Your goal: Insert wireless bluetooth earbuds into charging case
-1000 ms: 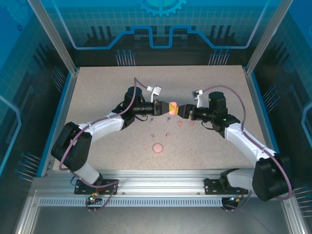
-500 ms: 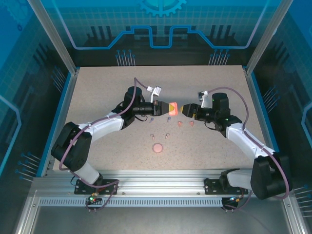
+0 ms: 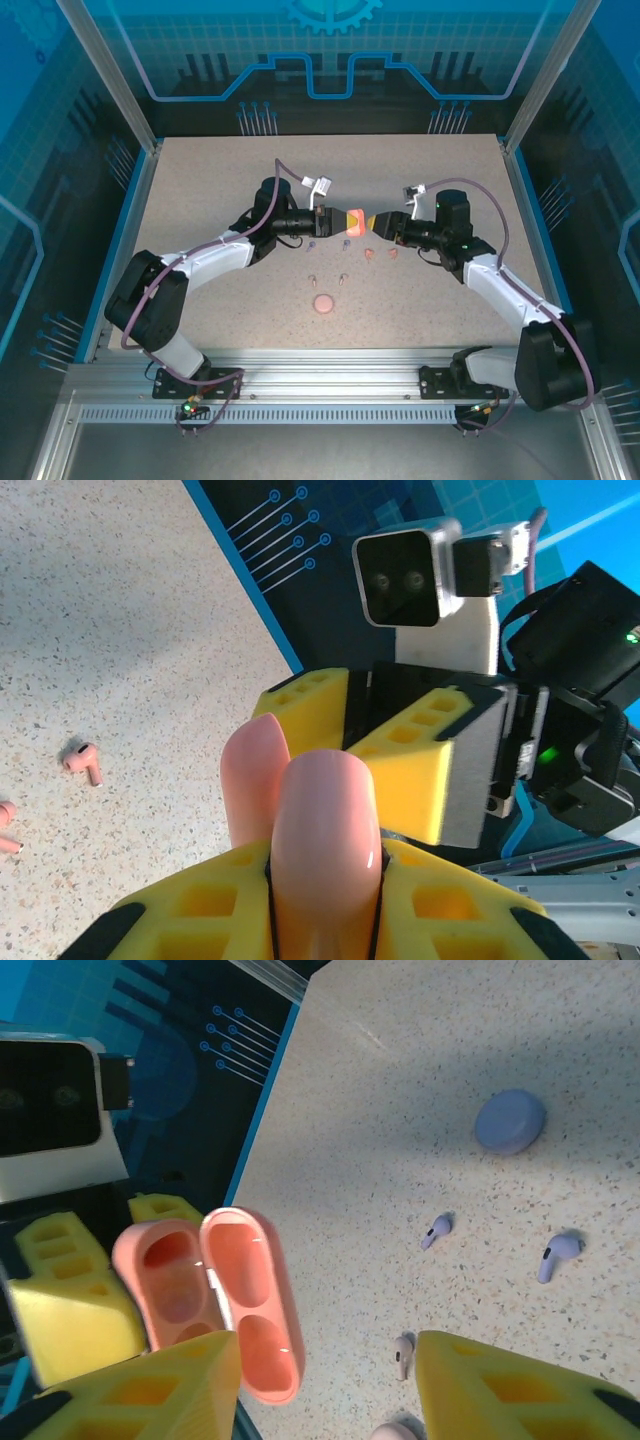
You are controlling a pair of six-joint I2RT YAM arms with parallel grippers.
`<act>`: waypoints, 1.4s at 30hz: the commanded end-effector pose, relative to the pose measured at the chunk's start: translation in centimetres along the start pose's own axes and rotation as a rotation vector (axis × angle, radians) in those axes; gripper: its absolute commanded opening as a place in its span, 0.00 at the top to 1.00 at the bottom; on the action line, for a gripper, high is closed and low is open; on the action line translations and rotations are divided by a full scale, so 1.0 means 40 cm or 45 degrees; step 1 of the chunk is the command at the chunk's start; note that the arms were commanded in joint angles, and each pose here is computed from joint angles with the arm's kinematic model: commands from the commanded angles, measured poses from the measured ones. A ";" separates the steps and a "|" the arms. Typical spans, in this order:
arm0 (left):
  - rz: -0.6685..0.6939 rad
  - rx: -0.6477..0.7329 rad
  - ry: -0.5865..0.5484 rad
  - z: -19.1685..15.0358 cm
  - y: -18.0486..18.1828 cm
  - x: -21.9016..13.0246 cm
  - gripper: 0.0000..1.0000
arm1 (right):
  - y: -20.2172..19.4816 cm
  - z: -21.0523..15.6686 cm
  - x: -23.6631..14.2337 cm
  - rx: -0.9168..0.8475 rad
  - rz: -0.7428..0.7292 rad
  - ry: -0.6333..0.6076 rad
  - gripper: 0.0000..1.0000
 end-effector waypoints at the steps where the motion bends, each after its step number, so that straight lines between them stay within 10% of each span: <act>1: -0.066 0.048 -0.032 0.028 -0.021 0.005 1.00 | 0.013 -0.005 0.019 -0.013 0.053 0.042 0.53; 20: -0.074 0.047 -0.042 0.028 -0.023 0.007 1.00 | 0.029 -0.007 0.058 -0.018 0.133 0.097 0.67; 28: -0.070 0.041 -0.043 0.018 -0.019 0.007 1.00 | 0.049 -0.003 0.055 -0.042 0.206 0.093 1.00; 34: -0.055 0.033 -0.046 0.014 -0.015 0.010 1.00 | 0.051 -0.003 0.049 -0.047 0.175 0.078 1.00; 39: 0.059 0.033 -0.078 0.017 -0.003 -0.005 0.29 | 0.024 0.003 0.045 0.013 0.008 0.046 1.00; 42: 0.107 0.058 -0.101 0.034 -0.004 -0.031 0.11 | 0.014 0.011 0.039 0.016 -0.071 0.026 1.00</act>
Point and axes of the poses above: each hand's point on the last joint's axis, 136 mm out from that joint toward the fingers, its own x axis out along the fingers, its own y axis along the line the jaws close on, z = x × y, the point moved 9 cm from there along -x, back along the fingers, and after that the axes turned 15 degrees about x, right-handed, at the moved point
